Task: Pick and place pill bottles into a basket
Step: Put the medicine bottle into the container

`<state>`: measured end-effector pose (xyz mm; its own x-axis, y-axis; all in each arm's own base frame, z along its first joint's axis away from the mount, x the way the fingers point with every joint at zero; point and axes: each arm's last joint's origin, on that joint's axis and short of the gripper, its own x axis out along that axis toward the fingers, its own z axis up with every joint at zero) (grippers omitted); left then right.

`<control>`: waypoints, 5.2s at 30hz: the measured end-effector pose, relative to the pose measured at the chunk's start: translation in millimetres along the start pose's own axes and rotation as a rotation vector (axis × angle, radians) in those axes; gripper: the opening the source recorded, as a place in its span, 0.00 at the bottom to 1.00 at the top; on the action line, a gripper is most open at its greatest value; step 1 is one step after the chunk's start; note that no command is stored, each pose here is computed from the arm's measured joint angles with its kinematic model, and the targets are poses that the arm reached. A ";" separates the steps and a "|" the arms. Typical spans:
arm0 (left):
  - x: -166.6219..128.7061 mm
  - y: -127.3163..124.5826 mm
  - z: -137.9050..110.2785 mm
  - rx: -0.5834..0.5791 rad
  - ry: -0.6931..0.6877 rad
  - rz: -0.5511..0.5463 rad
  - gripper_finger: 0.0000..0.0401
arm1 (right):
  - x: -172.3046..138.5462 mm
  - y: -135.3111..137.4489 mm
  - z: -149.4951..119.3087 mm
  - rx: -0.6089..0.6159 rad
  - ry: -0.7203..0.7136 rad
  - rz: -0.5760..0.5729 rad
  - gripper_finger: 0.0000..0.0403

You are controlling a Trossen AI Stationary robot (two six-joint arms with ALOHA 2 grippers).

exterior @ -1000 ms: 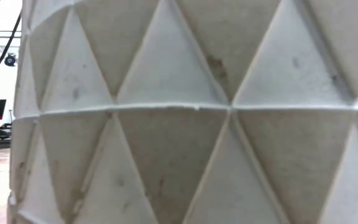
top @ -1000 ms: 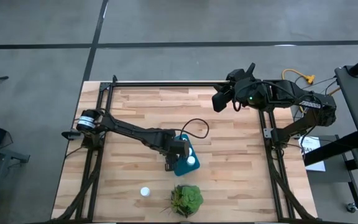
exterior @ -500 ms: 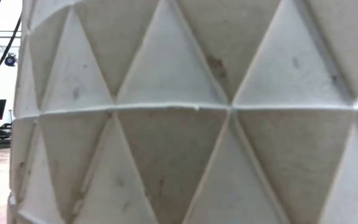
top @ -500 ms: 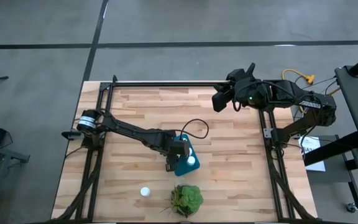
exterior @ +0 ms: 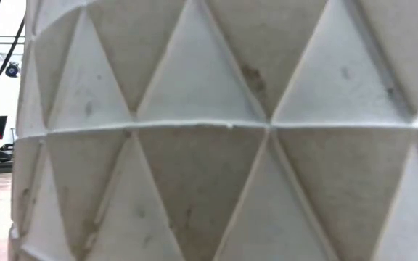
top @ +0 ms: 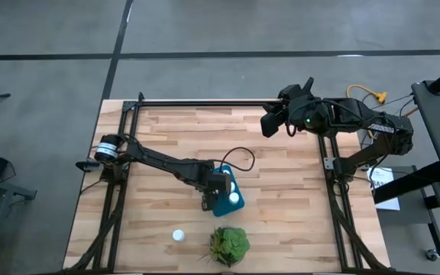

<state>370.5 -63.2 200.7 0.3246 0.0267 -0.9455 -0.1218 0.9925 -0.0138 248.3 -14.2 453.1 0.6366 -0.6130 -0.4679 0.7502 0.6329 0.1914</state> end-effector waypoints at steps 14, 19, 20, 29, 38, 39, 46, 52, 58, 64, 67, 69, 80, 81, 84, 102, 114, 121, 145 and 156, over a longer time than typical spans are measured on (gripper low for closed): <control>-13.0 -0.6 -0.1 -0.022 -0.021 -0.036 0.56 | 0.0 0.0 0.0 0.021 0.000 0.000 0.17; -30.2 1.1 -0.3 -0.025 -0.060 -0.046 0.56 | 0.0 0.1 0.0 0.021 0.000 0.000 0.17; -33.4 1.3 -0.1 -0.026 -0.070 -0.048 0.56 | 0.0 0.0 0.0 0.021 0.000 0.000 0.17; -77.4 6.3 -3.9 -0.024 -0.178 -0.081 0.56 | -0.1 0.3 -0.2 0.021 0.005 0.007 0.17; -139.8 13.9 -18.7 0.022 -0.341 -0.135 0.56 | -0.1 0.5 -0.4 0.020 0.012 0.015 0.17; -147.7 15.2 -20.8 0.020 -0.367 -0.142 0.56 | -0.1 0.5 -0.4 0.020 0.012 0.015 0.17; -198.1 18.5 -44.5 0.052 -0.494 -0.226 0.56 | -0.1 0.5 -0.4 0.016 0.012 0.015 0.17; -225.7 15.5 -63.0 0.104 -0.547 -0.279 0.56 | 0.0 0.4 -0.3 0.005 0.012 0.015 0.17; -240.0 8.1 -70.9 0.171 -0.516 -0.292 0.56 | 0.0 0.4 -0.3 -0.002 0.011 0.015 0.17; -251.1 1.1 -73.0 0.232 -0.521 -0.319 0.56 | 0.0 0.4 -0.3 -0.003 0.011 0.015 0.17; -256.6 -2.4 -75.4 0.250 -0.522 -0.344 0.56 | 0.0 0.4 -0.3 -0.003 0.011 0.015 0.17; -259.7 -5.3 -79.9 0.263 -0.495 -0.353 0.56 | 0.0 0.4 -0.3 -0.003 0.011 0.015 0.17; -263.1 -28.4 -97.6 0.231 -0.384 -0.445 0.56 | 0.0 0.4 -0.3 -0.002 0.011 0.014 0.17; -263.7 -30.3 -98.8 0.230 -0.381 -0.453 0.56 | 0.0 0.4 -0.3 -0.003 0.011 0.014 0.17; -263.6 -37.9 -102.4 0.207 -0.356 -0.478 0.56 | 0.0 0.4 -0.3 -0.002 0.011 0.014 0.17; -207.0 -96.3 -113.7 0.318 -0.031 -0.365 0.56 | 0.0 0.8 0.2 0.004 0.006 0.017 0.17; -163.7 -118.1 -101.3 0.466 -0.093 -0.235 0.56 | -0.2 3.0 -0.5 0.011 0.045 0.079 0.17; -137.1 -121.9 -107.3 0.441 -0.096 -0.263 0.56 | -1.2 5.0 -0.8 0.013 0.049 0.102 0.17; -72.6 -117.9 -132.9 0.374 -0.078 -0.294 0.56 | -1.2 4.8 -1.0 -0.015 0.049 0.101 0.17; -54.4 -116.4 -139.0 0.338 -0.125 -0.332 0.56 | -1.2 5.1 -1.1 -0.015 0.056 0.110 0.17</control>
<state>236.7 -196.8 208.5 0.4066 -0.3039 -0.8616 0.3116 0.9326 -0.1819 251.1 -9.7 453.6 0.7037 -0.5124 -0.4922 0.6733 0.7022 0.2316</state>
